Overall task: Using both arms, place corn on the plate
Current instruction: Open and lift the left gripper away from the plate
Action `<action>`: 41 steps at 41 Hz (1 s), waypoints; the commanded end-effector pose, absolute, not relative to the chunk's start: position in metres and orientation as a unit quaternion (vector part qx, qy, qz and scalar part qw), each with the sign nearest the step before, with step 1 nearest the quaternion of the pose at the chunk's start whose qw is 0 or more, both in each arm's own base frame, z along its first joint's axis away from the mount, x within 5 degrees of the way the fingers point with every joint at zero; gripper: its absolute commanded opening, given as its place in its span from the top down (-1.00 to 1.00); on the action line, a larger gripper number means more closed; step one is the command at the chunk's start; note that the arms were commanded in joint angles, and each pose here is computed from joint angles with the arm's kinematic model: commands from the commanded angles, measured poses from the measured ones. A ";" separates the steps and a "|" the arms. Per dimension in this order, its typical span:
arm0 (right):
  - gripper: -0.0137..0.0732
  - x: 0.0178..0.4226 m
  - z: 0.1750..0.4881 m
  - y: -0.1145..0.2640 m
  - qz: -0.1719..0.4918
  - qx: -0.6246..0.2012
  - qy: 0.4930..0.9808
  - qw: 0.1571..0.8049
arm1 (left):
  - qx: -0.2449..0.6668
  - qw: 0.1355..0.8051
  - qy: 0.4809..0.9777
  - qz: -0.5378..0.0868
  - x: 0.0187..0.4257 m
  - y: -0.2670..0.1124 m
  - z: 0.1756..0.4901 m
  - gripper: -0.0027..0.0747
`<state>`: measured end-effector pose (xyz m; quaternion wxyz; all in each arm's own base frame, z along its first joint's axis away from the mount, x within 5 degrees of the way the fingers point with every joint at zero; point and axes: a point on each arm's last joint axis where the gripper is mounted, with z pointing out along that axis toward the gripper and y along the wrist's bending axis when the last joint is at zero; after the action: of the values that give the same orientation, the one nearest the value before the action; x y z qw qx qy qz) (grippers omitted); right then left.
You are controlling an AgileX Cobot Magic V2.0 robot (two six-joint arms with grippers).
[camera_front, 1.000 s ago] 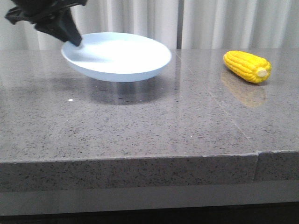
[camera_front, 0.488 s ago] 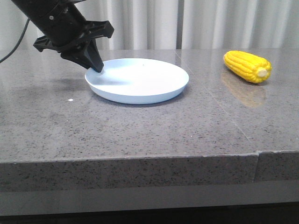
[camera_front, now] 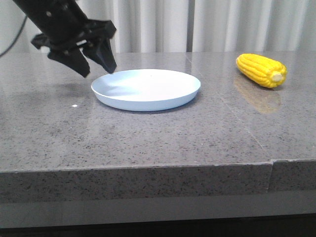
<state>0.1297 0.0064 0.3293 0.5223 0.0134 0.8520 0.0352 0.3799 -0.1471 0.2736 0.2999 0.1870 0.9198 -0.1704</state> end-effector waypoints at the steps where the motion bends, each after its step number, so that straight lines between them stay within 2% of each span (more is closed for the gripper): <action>1: -0.65 0.133 0.345 0.005 0.030 0.011 0.826 0.562 | 0.209 0.375 0.888 -0.166 0.359 -0.147 0.333 -0.29; 9: -0.65 0.133 0.345 0.005 0.030 0.011 0.826 0.562 | 0.299 0.391 0.861 -0.124 0.305 -0.169 0.374 -0.29; 15: -0.65 0.133 0.345 0.005 0.030 0.011 0.826 0.562 | 0.311 0.421 0.848 -0.084 0.262 -0.170 0.395 -0.29; 19: -0.65 0.133 0.345 0.005 0.030 0.011 0.826 0.562 | 0.322 0.437 0.836 -0.086 0.231 -0.164 0.405 -0.29; 30: -0.65 0.133 0.345 0.005 0.030 0.011 0.826 0.562 | 0.348 0.458 0.810 -0.115 0.160 -0.133 0.406 -0.29; 41: -0.65 0.133 0.345 0.005 0.030 0.011 0.826 0.562 | 0.340 0.474 0.801 -0.132 0.119 -0.099 0.392 -0.29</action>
<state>0.1297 0.0064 0.3293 0.5223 0.0134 0.8520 0.0352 0.1272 -0.1034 0.3824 0.4335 0.3508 0.8228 -0.1096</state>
